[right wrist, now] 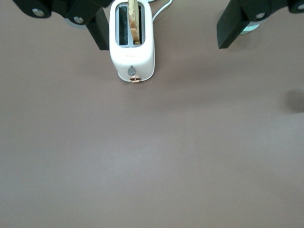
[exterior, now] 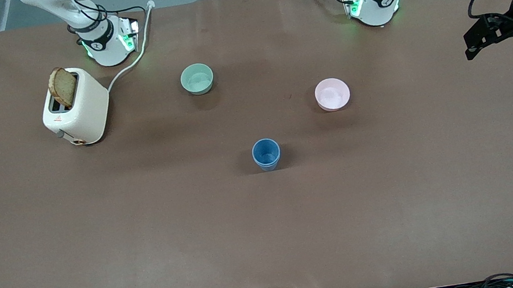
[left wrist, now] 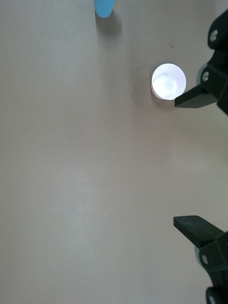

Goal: Stack blue cups with both arms

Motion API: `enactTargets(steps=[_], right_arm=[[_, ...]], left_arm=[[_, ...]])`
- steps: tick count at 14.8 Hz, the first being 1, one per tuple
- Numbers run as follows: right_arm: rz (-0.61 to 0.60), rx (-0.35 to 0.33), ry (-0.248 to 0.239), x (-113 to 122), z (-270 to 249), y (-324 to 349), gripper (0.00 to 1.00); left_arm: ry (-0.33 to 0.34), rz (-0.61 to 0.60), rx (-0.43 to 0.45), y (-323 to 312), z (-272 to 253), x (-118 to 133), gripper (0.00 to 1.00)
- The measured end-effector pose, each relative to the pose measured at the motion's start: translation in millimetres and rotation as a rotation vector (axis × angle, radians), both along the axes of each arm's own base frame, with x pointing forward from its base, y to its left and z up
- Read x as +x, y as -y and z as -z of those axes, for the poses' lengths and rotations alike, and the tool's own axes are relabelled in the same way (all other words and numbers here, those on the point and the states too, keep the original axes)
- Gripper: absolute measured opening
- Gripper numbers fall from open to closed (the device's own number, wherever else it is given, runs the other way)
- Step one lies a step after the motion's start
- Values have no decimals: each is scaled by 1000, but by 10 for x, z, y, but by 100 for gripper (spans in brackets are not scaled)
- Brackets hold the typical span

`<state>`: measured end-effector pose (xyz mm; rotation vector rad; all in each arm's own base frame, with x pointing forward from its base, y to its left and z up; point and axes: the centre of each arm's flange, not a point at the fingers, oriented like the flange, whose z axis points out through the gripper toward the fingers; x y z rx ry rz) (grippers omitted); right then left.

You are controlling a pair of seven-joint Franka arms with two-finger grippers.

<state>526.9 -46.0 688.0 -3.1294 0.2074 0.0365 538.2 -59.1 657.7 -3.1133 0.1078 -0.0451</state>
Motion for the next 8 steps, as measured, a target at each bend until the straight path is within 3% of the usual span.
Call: enactTargets(steps=[5, 8], right_arm=[[-3, 10, -12, 122, 215, 53, 100], [-17, -8, 8, 146, 193, 21, 100]], left_arm=[[-2, 3, 0, 11, -6, -6, 100], [-8, 3, 1, 14, -2, -13, 100]])
